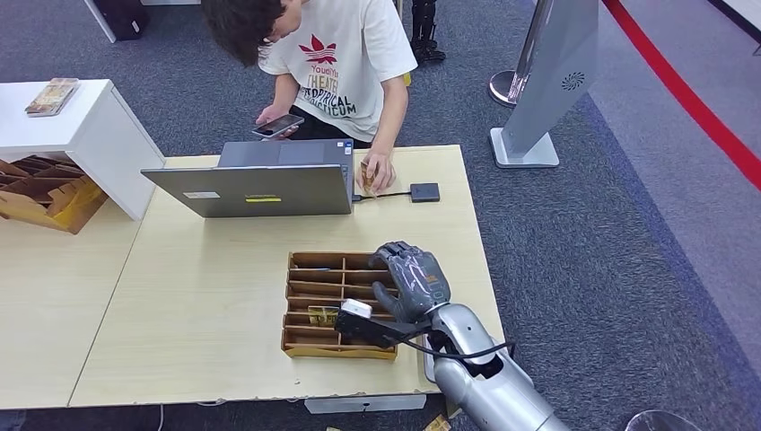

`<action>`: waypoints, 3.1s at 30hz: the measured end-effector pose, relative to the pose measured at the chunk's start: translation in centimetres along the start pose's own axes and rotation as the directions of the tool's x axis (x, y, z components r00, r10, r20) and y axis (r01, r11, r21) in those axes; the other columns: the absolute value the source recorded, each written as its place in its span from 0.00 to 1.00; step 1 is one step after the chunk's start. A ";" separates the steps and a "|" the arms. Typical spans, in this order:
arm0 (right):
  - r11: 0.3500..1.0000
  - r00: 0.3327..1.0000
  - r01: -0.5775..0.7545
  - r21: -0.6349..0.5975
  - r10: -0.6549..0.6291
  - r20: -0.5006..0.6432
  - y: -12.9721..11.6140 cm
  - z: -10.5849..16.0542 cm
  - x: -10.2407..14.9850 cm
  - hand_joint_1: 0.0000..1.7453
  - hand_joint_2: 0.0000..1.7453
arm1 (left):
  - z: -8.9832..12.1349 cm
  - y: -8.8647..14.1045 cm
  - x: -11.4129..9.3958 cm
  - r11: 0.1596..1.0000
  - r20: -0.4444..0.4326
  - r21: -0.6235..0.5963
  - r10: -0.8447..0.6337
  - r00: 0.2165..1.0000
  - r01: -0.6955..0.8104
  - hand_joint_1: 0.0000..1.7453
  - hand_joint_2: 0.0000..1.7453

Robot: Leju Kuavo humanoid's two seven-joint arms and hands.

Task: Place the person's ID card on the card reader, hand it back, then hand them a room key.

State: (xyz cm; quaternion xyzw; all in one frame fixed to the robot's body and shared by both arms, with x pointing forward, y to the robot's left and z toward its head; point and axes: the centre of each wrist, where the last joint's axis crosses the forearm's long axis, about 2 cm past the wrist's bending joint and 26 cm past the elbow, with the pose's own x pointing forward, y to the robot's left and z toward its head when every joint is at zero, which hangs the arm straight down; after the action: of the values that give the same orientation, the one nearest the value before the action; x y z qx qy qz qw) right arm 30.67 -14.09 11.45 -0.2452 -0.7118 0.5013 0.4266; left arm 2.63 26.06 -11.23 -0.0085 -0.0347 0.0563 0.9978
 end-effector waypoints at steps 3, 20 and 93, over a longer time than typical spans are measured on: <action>1.000 1.000 -0.001 0.000 0.001 -0.002 0.0 0.0 -0.1 0.93 1.00 | 0.0 0.0 0.0 1.000 0.000 0.000 0.000 1.000 0.000 0.00 0.00; 1.000 1.000 -0.007 0.006 0.007 -0.010 -0.1 -0.2 -0.4 1.00 1.00 | 0.0 0.0 0.0 1.000 0.000 0.000 -0.001 1.000 0.001 0.00 0.00; 0.374 0.677 0.732 -0.570 -0.489 0.550 -16.6 0.1 3.2 1.00 1.00 | 0.0 -0.7 -0.1 1.000 0.032 0.021 -0.002 0.999 0.001 0.00 0.00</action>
State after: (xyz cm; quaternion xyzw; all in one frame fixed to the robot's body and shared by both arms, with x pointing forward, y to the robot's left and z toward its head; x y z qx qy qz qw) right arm 30.22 -17.91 27.89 -0.0381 -0.9433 -0.0111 0.3295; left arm 2.60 25.38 -11.18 0.0029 -0.0503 0.0559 0.9972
